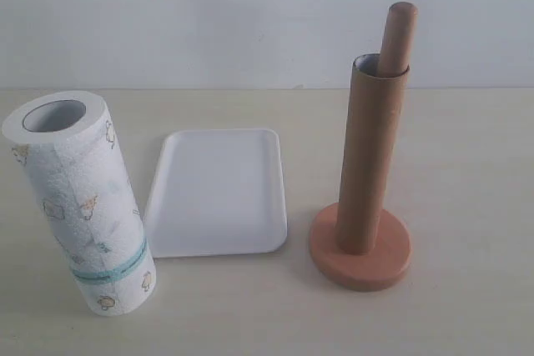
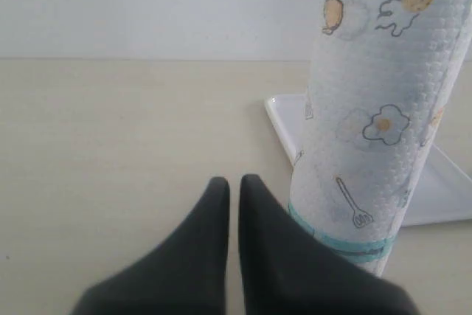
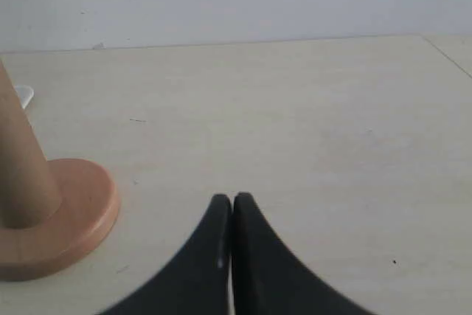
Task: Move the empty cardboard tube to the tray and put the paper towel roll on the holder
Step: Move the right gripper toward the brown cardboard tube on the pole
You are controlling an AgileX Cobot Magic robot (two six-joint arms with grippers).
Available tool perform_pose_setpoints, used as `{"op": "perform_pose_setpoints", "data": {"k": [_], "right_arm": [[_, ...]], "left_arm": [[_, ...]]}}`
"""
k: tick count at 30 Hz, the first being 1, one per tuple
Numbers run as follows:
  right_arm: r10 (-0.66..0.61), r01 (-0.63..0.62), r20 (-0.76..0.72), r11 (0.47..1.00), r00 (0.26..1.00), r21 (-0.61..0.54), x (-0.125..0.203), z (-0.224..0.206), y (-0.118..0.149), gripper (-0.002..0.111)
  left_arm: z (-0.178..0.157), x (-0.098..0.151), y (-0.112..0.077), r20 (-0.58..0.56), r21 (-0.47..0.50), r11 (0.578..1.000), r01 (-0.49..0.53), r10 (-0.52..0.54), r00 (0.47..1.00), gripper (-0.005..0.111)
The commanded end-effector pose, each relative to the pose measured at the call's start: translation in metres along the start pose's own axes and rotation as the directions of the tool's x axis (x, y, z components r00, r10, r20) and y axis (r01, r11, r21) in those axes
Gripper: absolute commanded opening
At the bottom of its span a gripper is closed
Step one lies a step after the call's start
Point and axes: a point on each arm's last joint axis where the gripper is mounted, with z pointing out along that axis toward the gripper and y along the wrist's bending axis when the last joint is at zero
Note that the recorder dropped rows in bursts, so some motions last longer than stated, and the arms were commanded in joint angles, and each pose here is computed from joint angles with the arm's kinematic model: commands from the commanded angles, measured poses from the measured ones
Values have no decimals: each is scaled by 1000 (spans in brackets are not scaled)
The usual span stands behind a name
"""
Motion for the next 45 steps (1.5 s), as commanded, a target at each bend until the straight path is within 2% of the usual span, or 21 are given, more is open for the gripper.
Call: {"op": "perform_pose_setpoints", "data": {"k": [1,14,17,23,26,29,31,33,35,38,39,40,42,45], "right_arm": [[0,0,10,1000,1000,2,-1,0,0,0],[-34,34,42,999,999,11,-4,0,-1,0],[-105,102,139,994,985,29,-13,-1,-1,0],[-90,83,398,996,913,33,-36,-8,0,0],[-37,39,571,999,820,9,-52,-17,1,0],[71,-25,750,997,657,-72,-69,-32,3,0],[177,-72,809,984,561,-166,-75,-40,3,0],[314,-132,796,948,518,-288,-82,-45,4,0],[359,-132,763,930,537,-344,-94,-47,9,0],[268,-16,698,938,664,-345,-113,-39,22,0],[243,20,661,932,710,-363,-117,-33,27,0],[225,49,576,906,786,-421,-119,-20,36,0],[218,6,394,869,893,-494,-110,8,43,0],[187,-71,182,860,965,-505,-93,42,45,0]], "left_arm": [[0,1,0,3,-4,1000,-1,1,1000,4],[0,1,0,3,-4,1000,-1,1,1000,4],[0,1,0,3,-4,1000,-1,1,1000,4],[0,1,0,3,-4,1000,-1,1,1000,4],[0,1,0,3,-4,1000,-1,1,1000,4],[0,1,0,3,-4,1000,-1,1,1000,4],[0,1,0,3,-4,1000,-1,1,1000,4],[0,1,0,3,-4,1000,-1,1,1000,4],[0,1,0,3,-4,1000,-1,1,1000,4],[0,1,0,3,-4,1000,-1,1,1000,4],[0,1,0,3,-4,1000,-1,1,1000,4],[0,1,0,3,-4,1000,-1,1,1000,4],[0,1,0,3,-4,1000,-1,1,1000,4],[0,1,0,3,-4,1000,-1,1,1000,4]]}}
